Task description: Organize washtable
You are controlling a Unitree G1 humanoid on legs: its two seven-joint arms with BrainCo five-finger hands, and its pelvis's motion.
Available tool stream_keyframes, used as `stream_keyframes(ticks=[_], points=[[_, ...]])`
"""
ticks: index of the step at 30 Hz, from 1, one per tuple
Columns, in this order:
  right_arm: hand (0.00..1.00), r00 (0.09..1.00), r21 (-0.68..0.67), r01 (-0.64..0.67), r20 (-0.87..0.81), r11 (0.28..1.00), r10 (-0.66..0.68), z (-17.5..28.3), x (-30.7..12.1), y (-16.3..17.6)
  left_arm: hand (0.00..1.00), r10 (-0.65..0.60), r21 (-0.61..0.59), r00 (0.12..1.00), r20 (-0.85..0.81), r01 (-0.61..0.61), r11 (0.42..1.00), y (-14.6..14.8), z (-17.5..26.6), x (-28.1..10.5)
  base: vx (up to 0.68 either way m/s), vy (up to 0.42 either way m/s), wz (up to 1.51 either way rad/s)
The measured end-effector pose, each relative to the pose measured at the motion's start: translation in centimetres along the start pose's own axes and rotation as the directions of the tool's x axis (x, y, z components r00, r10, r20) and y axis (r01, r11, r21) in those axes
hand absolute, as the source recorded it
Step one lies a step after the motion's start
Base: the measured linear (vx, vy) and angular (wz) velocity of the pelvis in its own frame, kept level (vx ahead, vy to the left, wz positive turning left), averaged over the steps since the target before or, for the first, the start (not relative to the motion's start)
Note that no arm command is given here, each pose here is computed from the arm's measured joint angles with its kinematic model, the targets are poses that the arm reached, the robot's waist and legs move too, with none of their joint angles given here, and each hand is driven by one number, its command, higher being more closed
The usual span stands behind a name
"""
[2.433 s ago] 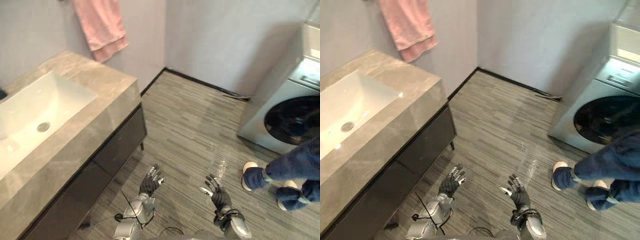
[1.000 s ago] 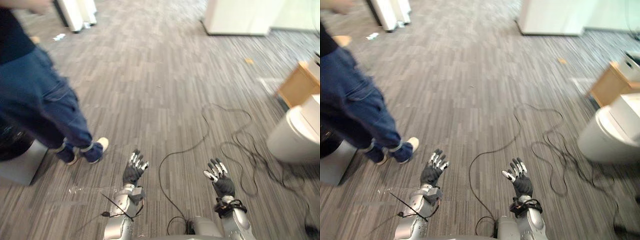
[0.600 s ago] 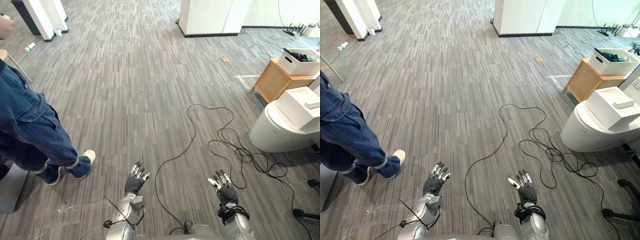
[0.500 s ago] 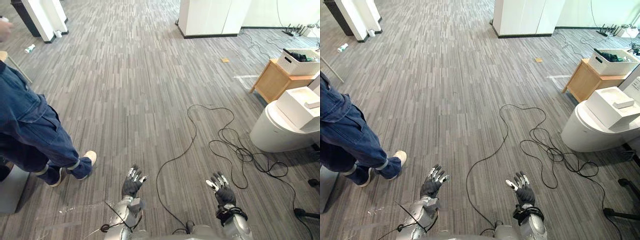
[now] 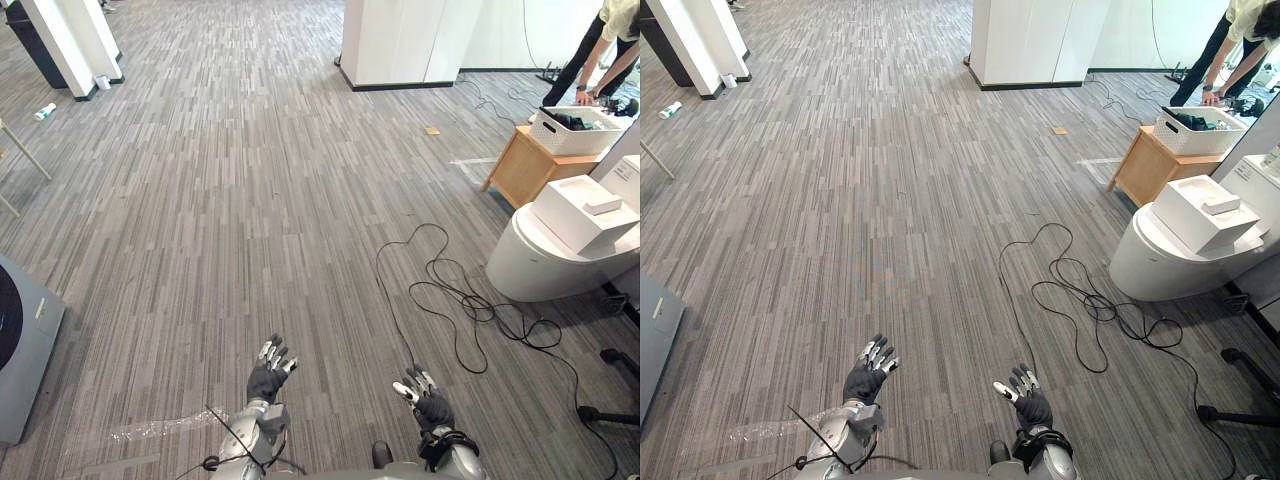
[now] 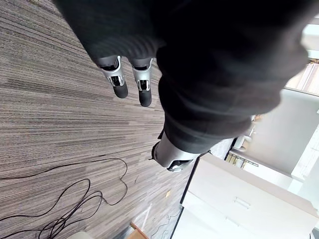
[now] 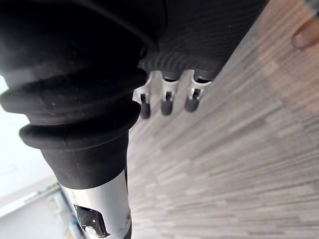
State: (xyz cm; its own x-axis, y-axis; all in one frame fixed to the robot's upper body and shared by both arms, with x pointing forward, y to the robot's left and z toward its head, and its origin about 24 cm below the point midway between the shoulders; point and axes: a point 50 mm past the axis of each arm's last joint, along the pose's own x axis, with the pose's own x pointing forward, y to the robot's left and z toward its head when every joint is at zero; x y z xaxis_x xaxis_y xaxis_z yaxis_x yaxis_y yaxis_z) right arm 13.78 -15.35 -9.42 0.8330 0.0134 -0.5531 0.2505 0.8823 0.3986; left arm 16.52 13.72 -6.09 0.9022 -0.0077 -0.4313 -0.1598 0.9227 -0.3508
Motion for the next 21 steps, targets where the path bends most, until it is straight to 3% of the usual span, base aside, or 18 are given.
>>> stream_keyframes(ticks=[7, 11, 17, 21], points=[[0.00, 0.999, -0.037, 0.017, -0.032, 0.999, -0.018, 0.1, 1.0, -0.9, 0.00, 0.036, 0.038, 0.998, -0.059, -0.034, 0.999, 1.4, -1.0, 0.4, 0.00, -0.002, -0.03], [0.00, 0.996, -0.075, 0.062, -0.059, 0.995, -0.067, 0.4, 2.3, -1.9, 0.00, 0.122, 0.078, 0.986, -0.113, -0.114, 0.990, 3.6, -1.8, 1.1, 0.01, -0.046, -0.02], [0.00, 0.971, -0.132, 0.187, -0.123, 0.973, -0.204, 0.1, 3.4, -4.5, 0.00, 0.224, 0.133, 0.955, -0.194, -0.200, 0.971, 5.3, -3.5, 2.0, 0.01, -0.063, 0.14], [0.00, 0.921, -0.170, 0.267, -0.244, 0.949, -0.303, -2.4, 2.7, -5.9, 0.00, 0.340, 0.175, 0.885, -0.318, -0.297, 0.939, 7.7, -6.2, 0.7, -0.04, -0.007, 0.05]])
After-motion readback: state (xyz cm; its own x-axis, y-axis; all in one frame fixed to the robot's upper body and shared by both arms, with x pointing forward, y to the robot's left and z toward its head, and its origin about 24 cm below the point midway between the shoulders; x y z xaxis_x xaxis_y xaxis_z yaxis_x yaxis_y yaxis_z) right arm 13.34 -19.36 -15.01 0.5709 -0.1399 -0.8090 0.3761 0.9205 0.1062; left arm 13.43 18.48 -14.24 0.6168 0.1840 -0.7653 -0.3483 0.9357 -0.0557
